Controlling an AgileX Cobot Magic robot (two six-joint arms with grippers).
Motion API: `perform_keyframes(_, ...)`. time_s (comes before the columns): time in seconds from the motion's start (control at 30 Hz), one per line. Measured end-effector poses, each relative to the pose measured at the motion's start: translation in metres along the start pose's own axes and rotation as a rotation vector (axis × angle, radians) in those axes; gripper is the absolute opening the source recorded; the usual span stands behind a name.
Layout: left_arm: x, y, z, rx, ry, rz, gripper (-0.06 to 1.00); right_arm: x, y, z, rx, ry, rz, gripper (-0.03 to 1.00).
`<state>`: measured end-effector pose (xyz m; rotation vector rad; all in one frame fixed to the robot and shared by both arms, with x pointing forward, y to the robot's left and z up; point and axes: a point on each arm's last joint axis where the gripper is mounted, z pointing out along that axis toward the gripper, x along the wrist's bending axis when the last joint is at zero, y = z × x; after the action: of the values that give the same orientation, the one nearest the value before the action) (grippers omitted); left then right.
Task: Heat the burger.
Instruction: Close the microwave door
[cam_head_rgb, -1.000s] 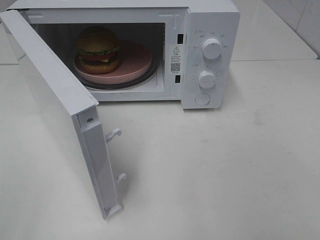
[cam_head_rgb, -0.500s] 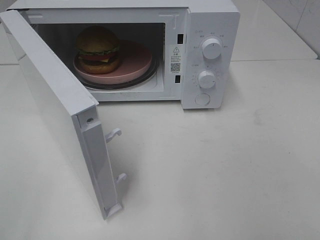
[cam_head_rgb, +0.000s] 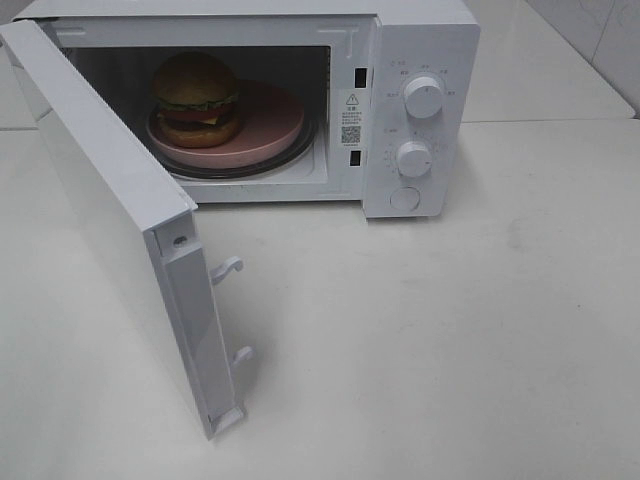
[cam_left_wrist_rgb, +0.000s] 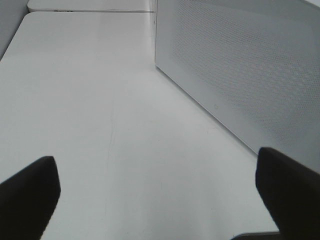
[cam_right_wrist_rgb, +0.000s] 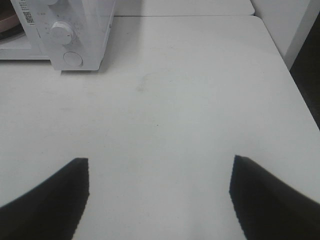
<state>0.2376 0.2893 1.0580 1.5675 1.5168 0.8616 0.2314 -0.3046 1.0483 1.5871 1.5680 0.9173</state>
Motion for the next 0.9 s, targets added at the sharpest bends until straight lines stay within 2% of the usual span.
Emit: perform_keyframes(0.9,0.0000,0.0005,0.0008,0.006,-0.001,-0.001,0.99,0.0000,0.0000,0.0000,0.000,0.000,0.000,0.76)
